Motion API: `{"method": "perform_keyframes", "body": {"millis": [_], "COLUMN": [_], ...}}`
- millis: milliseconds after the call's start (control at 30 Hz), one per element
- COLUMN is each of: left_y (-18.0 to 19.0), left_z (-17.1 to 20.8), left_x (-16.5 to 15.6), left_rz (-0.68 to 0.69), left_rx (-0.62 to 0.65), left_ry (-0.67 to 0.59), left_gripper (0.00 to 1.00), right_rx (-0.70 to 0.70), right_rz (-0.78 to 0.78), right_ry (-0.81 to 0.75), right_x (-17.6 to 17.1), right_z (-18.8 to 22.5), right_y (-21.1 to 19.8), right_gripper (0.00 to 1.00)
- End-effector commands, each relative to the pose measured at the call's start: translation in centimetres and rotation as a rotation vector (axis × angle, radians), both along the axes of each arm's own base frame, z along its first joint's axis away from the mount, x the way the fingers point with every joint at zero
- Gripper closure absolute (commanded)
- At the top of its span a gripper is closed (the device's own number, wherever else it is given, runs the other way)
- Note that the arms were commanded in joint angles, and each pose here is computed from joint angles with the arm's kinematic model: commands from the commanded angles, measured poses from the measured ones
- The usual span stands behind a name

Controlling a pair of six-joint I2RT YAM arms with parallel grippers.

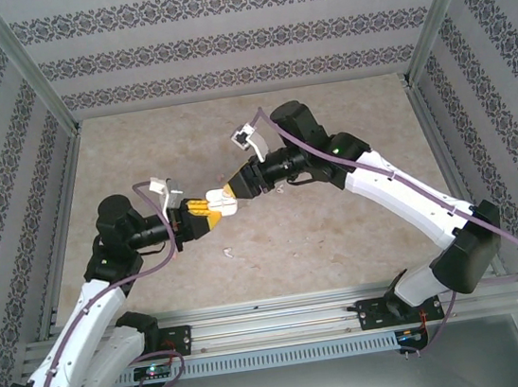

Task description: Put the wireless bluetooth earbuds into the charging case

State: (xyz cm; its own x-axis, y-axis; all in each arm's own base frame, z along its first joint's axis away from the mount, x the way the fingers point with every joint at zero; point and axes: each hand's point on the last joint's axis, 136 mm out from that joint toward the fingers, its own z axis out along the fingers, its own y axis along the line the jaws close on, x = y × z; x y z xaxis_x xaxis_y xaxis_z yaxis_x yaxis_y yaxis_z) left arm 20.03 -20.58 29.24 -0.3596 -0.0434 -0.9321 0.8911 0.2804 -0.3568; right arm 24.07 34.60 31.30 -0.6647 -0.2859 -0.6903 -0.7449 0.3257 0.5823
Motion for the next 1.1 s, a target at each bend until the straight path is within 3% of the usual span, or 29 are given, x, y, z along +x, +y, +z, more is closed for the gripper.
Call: {"method": "perform_keyframes", "body": {"millis": [0, 200, 400, 633, 833, 1067], "left_y": [0.0, 0.6, 1.8, 3.9, 5.2, 7.1], "left_z": [0.5, -1.3, -3.9, -5.1, -5.2, -5.4], "left_x": [-0.7, 0.3, 0.8, -0.8, -2.6, -3.9], "left_rz": [-0.003, 0.083, 0.189, 0.294, 0.335, 0.438], "left_rx": [-0.006, 0.026, 0.095, 0.184, 0.262, 0.282], "left_ry": [-0.056, -0.009, 0.073, 0.071, 0.05, 0.108], "left_gripper": [1.0, 1.0, 1.0, 1.0, 1.0, 1.0], "right_rx": [-0.006, 0.02, -0.074, -0.283, -0.417, -0.592], "right_rz": [-0.051, -0.087, -0.245, -0.432, -0.385, -0.324], "right_ry": [0.005, 0.05, 0.09, 0.172, 0.267, 0.387], "right_x": [0.9, 0.8, 2.2, 4.3, 4.3, 3.3], "right_z": [0.2, 1.2, -0.7, -6.6, -13.1, -20.7], "right_y": [-0.4, -0.4, -2.2, -4.2, -1.8, 1.6], "right_gripper": [0.52, 0.46, 0.46, 0.5, 0.55, 0.5]}}
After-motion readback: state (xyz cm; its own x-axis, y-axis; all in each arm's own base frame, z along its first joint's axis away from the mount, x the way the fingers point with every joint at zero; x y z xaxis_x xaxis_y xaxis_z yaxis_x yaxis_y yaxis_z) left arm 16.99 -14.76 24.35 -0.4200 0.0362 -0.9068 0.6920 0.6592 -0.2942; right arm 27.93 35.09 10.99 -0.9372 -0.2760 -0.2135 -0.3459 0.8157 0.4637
